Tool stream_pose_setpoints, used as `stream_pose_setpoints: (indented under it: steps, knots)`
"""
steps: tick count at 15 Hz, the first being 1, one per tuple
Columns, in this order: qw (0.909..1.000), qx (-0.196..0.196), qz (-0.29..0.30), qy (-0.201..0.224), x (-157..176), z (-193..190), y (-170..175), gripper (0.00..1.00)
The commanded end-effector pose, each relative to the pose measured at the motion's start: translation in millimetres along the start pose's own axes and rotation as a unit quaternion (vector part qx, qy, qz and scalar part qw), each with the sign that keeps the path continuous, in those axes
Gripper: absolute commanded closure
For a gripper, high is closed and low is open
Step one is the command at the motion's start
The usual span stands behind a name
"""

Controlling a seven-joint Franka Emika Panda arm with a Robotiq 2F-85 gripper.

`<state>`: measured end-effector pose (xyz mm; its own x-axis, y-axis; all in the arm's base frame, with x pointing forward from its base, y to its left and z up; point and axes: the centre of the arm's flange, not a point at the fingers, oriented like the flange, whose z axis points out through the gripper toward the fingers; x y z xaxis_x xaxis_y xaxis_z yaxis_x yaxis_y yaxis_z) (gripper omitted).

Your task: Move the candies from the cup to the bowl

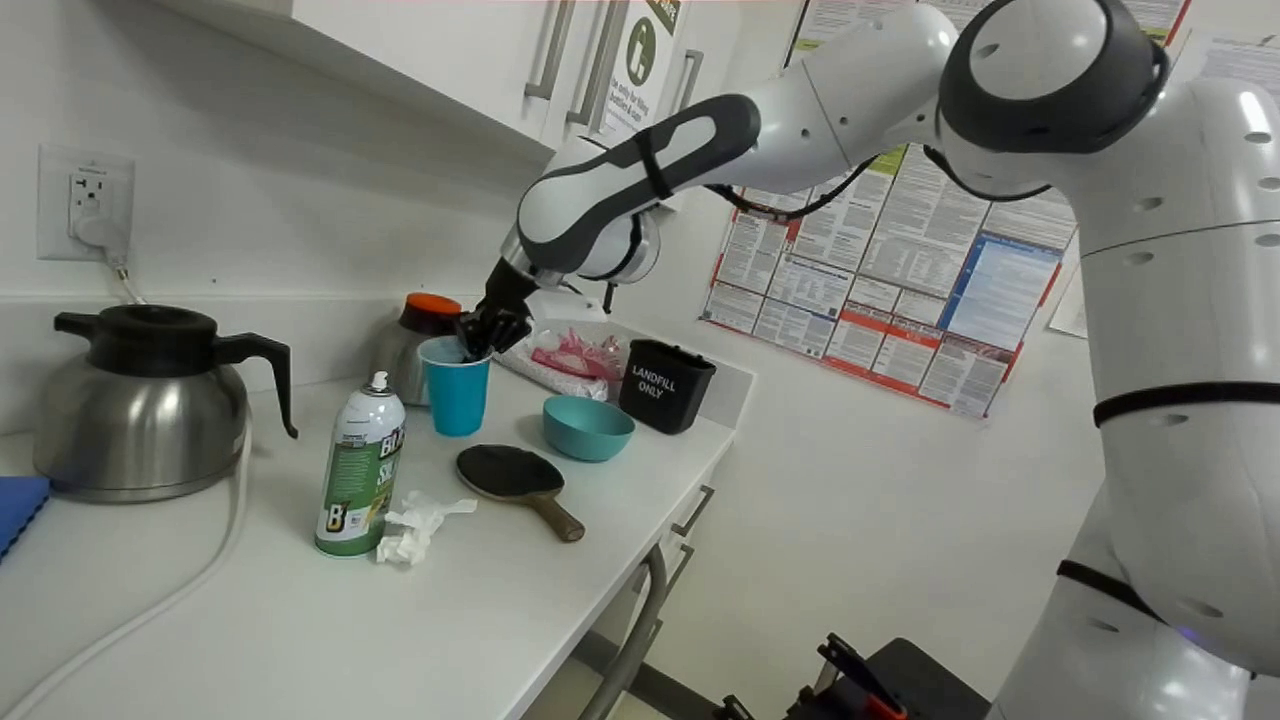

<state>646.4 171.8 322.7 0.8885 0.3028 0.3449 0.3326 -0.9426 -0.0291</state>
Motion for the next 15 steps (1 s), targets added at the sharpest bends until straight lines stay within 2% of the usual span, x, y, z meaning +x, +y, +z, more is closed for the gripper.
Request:
stream_pose_setpoints:
  steps: [1, 7, 10, 13, 15]
  knots:
    - [0.9996, -0.012, -0.005, -0.026, -36, -67, 36, 0.99]
    - [0.9972, -0.061, -0.009, -0.042, -65, -125, 131, 0.99]
    - [0.9935, -0.106, -0.012, -0.04, -71, -140, 175, 0.99]
    - [0.9848, -0.166, -0.025, -0.044, -71, -139, 205, 0.99]
    - [0.9751, -0.21, -0.05, -0.049, -68, -133, 214, 0.99]
